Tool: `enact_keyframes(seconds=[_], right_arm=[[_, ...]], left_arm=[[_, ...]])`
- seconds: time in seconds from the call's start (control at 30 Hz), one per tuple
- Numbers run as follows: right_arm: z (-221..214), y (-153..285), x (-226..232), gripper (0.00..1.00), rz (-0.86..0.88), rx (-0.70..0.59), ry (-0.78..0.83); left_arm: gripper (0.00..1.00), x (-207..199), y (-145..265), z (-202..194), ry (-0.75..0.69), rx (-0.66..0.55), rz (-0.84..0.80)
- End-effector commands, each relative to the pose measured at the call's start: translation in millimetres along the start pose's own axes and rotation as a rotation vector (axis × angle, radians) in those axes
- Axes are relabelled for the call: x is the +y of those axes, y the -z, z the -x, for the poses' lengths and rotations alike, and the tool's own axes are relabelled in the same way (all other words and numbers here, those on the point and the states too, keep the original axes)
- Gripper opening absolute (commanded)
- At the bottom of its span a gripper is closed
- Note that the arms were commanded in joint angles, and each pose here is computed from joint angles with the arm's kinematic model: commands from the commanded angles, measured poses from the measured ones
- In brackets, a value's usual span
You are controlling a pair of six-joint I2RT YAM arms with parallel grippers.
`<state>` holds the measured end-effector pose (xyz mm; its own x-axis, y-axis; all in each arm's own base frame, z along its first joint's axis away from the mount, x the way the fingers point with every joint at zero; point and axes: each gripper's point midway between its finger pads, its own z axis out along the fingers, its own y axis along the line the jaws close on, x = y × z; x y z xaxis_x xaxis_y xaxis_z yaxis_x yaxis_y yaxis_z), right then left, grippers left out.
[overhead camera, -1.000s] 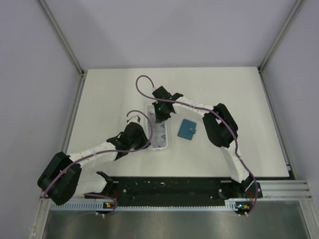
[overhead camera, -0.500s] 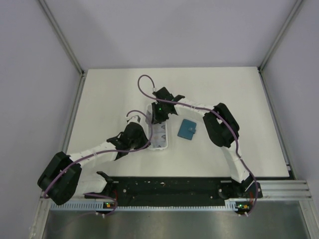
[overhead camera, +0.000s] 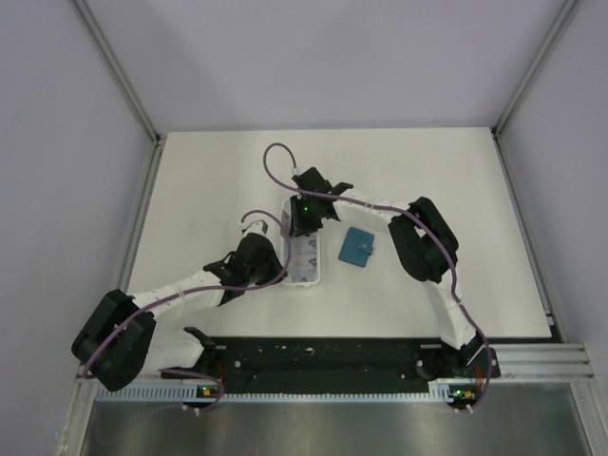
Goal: Put the credit cards into the card holder
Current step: Pick up the credit card from the storage box.
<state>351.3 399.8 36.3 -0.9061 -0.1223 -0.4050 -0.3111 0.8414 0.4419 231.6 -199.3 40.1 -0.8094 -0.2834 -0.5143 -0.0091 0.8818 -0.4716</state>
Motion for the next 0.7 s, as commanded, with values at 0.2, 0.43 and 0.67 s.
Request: enact_keyframes(seconds=[0.2, 0.43, 0.67], right_arm=[[15.0, 23.0, -1.1, 0.14, -0.042, -0.085, 0.018], [12.5, 15.1, 1.9, 0.16, -0.018, -0.065, 0.016], [11.2, 11.2, 6.8, 0.24, 0.010, -0.046, 0.022]], left_arm=[[0.00, -4.2, -0.9, 2.1, -0.017, 0.001, -0.011], [0.00, -4.9, -0.7, 2.4, -0.017, 0.000, -0.014], [0.00, -5.3, -0.4, 3.0, -0.018, 0.000, -0.014]])
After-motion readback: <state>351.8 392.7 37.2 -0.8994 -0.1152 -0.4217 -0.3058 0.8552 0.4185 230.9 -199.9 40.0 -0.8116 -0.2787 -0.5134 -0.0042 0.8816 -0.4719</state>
